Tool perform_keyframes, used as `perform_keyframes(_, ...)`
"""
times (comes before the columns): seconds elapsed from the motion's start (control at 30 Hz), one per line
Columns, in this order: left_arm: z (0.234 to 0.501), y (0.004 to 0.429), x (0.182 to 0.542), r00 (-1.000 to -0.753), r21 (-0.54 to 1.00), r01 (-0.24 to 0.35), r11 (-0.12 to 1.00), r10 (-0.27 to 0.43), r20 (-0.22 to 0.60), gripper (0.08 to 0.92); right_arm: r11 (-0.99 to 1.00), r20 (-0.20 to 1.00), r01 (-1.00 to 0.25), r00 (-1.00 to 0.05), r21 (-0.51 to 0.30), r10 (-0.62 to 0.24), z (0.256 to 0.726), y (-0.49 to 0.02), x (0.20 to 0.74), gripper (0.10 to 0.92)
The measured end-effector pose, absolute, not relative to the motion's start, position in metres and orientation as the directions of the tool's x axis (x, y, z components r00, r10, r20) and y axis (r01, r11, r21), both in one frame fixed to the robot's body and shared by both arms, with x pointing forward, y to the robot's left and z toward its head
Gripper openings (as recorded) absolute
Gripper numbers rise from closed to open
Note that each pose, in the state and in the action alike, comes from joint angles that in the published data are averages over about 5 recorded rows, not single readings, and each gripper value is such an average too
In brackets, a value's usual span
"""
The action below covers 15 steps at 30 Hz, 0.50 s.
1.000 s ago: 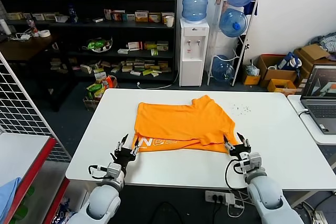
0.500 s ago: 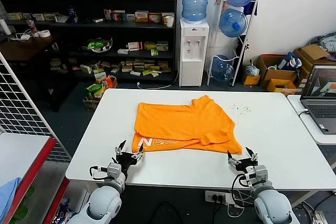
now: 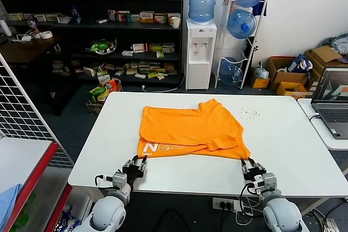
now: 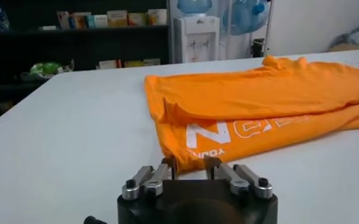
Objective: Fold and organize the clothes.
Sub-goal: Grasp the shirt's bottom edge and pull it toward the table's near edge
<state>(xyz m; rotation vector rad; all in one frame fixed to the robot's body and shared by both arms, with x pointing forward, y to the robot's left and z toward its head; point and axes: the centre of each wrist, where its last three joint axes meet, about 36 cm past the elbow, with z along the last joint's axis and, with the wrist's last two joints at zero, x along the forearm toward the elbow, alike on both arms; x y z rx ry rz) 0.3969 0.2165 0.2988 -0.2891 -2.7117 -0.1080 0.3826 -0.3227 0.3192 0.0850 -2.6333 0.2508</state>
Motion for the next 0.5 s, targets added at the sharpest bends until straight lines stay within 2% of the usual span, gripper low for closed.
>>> perform_keyframes(0.13, 0.300, 0.217, 0.396, -0.896, 0.024, 0.213, 0.977, 0.185, 0.404, 0.200, 0.980, 0.479, -0.104, -0.878, -0.169, -0.010, 0.322, -0.325, 0.379, 0.135)
perform_keyframes(0.27, 0.303, 0.219, 0.393, -0.898, 0.021, 0.208, 0.978, 0.182, 0.400, 0.108, 0.978, 0.478, -0.105, -0.878, -0.179, -0.007, 0.327, -0.328, 0.374, 0.125)
perform_keyframes(0.5, 0.314, 0.224, 0.382, -0.900, 0.024, 0.206, 0.978, 0.179, 0.398, 0.099, 0.975, 0.484, -0.111, -0.875, -0.192, -0.004, 0.336, -0.336, 0.359, 0.125)
